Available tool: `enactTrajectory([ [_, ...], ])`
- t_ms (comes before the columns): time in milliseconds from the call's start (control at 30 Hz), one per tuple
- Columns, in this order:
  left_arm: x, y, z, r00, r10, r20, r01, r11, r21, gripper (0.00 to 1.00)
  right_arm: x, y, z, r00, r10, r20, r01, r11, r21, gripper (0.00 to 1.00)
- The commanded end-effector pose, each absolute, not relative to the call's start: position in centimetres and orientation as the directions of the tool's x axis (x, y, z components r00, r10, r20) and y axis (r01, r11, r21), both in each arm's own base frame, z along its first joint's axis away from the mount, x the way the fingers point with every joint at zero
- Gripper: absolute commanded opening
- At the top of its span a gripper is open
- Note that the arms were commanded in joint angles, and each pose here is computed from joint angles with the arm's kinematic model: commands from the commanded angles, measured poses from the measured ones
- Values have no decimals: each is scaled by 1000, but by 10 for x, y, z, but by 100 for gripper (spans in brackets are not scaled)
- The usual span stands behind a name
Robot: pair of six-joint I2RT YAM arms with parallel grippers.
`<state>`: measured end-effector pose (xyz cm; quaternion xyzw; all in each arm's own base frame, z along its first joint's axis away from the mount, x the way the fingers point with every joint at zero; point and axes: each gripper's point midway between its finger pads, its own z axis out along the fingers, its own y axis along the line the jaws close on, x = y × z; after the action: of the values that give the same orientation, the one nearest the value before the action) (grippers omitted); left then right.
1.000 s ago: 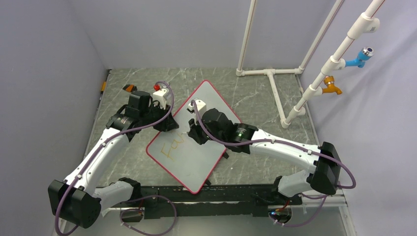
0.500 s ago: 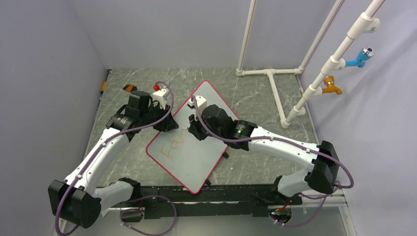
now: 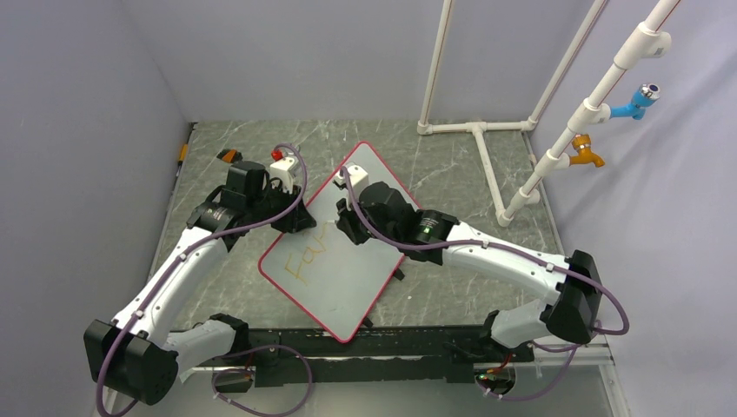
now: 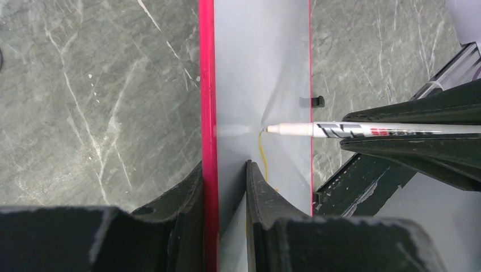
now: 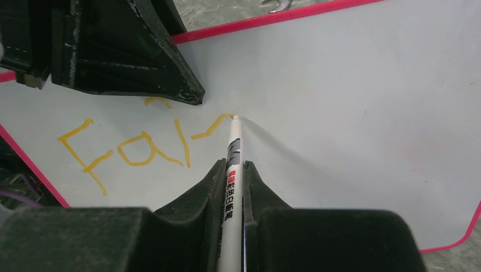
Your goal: Write a sentence on the whiteboard
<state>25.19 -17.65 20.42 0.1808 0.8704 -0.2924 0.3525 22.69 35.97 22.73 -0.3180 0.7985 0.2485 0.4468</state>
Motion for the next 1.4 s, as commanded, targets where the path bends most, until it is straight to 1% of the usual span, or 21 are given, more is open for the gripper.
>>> enactTrajectory([
  [0,269,-157,206,-589,179,-788,536,816,-215,0,229,360,275,-334,-204,-920,-744,656,124,0],
  [667,269,-157,206,-589,179,-788,537,816,-216,0,235,391,275,-337,-212,-917,-775,615,143,0],
  [1000,269,-156,206,-589,180,-788,535,817,-213,0,235,390,262,-352,-233,-906,-771,621,140,0],
  [1367,270,-156,205,-591,181,-786,533,819,-212,0,224,379,240,-391,-274,-879,-774,615,153,0],
])
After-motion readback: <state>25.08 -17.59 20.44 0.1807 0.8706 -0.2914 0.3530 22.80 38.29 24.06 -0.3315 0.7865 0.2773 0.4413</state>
